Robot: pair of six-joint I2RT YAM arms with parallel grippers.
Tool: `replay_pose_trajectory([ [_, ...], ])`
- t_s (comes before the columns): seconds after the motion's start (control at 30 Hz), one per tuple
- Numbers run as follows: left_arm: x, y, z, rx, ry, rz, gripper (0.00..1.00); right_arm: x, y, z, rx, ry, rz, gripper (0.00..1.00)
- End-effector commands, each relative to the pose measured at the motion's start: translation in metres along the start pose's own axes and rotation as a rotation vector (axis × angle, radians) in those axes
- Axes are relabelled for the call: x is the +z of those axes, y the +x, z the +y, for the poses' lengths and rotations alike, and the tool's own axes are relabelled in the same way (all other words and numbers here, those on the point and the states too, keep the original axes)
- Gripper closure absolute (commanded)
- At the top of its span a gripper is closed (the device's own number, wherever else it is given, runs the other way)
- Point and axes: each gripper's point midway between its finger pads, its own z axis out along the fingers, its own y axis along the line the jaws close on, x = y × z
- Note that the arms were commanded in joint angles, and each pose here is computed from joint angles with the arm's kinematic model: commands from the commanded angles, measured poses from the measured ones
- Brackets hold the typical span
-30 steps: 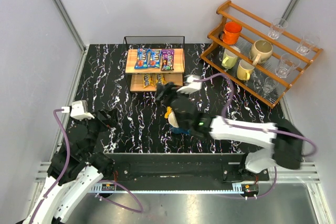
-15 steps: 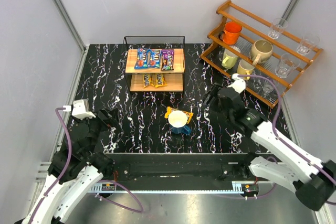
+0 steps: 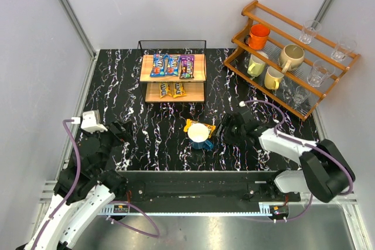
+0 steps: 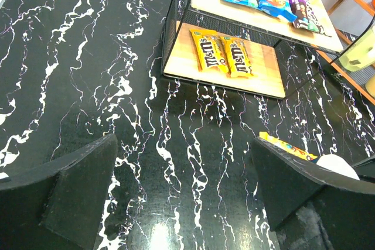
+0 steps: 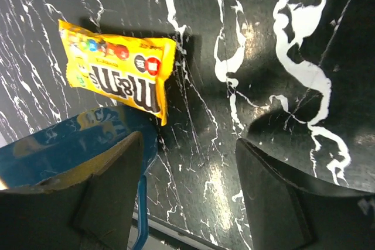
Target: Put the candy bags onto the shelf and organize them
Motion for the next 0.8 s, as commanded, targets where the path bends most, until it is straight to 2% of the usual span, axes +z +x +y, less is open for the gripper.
replay_pose_trajectory([
  [0.0, -0.001, -0.009, -0.006, -0.01, 0.021, -0.017, 0.01, 0.014, -0.004, 0.032, 0.06, -0.166, 0.014, 0.28],
  [0.37, -0.001, -0.008, -0.006, -0.009, 0.022, -0.016, 0.01, 0.043, -0.002, 0.026, 0.13, -0.157, 0.025, 0.31],
  [0.5, -0.001, -0.008, -0.006, -0.009, 0.022, -0.016, 0.01, 0.053, 0.005, 0.012, 0.151, -0.107, 0.037, 0.38],
  [0.7, -0.001, -0.008, -0.006, -0.009, 0.022, -0.016, 0.01, 0.059, 0.009, 0.006, 0.163, -0.103, 0.04, 0.73],
  [0.73, -0.001, -0.008, -0.006, -0.008, 0.021, -0.014, 0.01, 0.058, 0.009, 0.005, 0.166, -0.101, 0.038, 0.79],
  [0.77, -0.001, -0.008, -0.006, -0.009, 0.022, -0.015, 0.01, 0.052, 0.002, 0.011, 0.16, -0.12, 0.003, 0.9],
])
